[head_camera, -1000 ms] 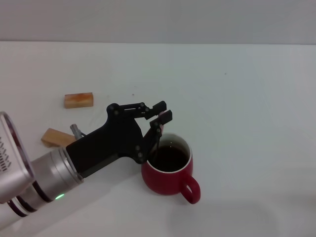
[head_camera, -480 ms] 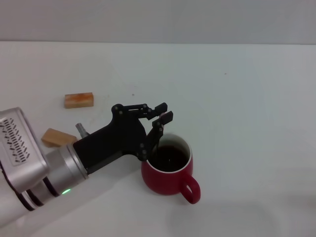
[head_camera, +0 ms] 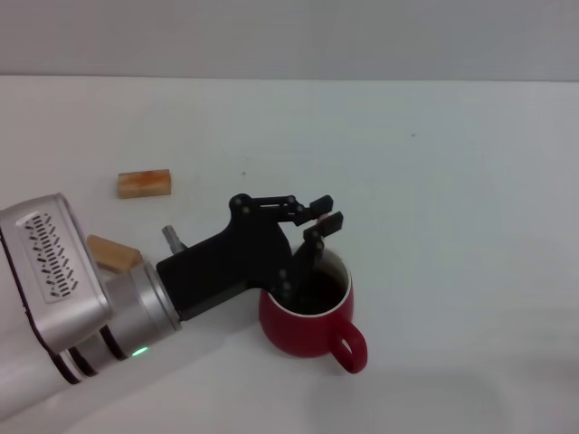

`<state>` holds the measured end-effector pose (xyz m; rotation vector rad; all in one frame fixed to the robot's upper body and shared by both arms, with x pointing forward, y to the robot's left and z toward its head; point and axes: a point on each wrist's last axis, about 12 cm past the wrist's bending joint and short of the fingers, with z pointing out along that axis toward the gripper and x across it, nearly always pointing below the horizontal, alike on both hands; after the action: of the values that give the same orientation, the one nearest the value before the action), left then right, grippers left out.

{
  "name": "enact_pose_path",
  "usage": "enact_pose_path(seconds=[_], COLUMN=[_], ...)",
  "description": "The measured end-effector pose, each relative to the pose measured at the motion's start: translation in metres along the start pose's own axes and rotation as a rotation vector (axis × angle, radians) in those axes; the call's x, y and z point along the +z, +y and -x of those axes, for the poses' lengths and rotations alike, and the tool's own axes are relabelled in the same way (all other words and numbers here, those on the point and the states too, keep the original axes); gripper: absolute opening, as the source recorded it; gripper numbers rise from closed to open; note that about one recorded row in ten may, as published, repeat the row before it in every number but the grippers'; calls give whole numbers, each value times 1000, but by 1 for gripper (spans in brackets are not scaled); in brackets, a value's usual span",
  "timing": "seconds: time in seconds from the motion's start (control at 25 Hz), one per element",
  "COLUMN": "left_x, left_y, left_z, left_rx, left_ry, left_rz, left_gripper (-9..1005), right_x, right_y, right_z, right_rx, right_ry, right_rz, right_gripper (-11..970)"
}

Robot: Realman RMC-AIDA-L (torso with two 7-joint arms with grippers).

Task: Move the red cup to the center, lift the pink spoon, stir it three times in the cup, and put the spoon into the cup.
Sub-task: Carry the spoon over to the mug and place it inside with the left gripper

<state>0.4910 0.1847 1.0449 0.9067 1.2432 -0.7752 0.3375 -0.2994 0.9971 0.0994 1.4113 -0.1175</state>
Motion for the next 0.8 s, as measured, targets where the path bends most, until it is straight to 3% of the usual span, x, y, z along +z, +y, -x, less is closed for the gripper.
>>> enact_pose_path(seconds=[0.48, 0.8], left_x=[8, -5], left_y=[-17, -29], left_z=[0, -3], left_rx=[-39, -58], left_ry=[-18, -23], left_rz=[-63, -42], left_gripper=[126, 127], right_x=[0, 1], right_y=[0, 1], right_z=[0, -1], right_rx=[1, 4], right_ry=[4, 5], right_rz=[0, 2], right_gripper=[327, 328])
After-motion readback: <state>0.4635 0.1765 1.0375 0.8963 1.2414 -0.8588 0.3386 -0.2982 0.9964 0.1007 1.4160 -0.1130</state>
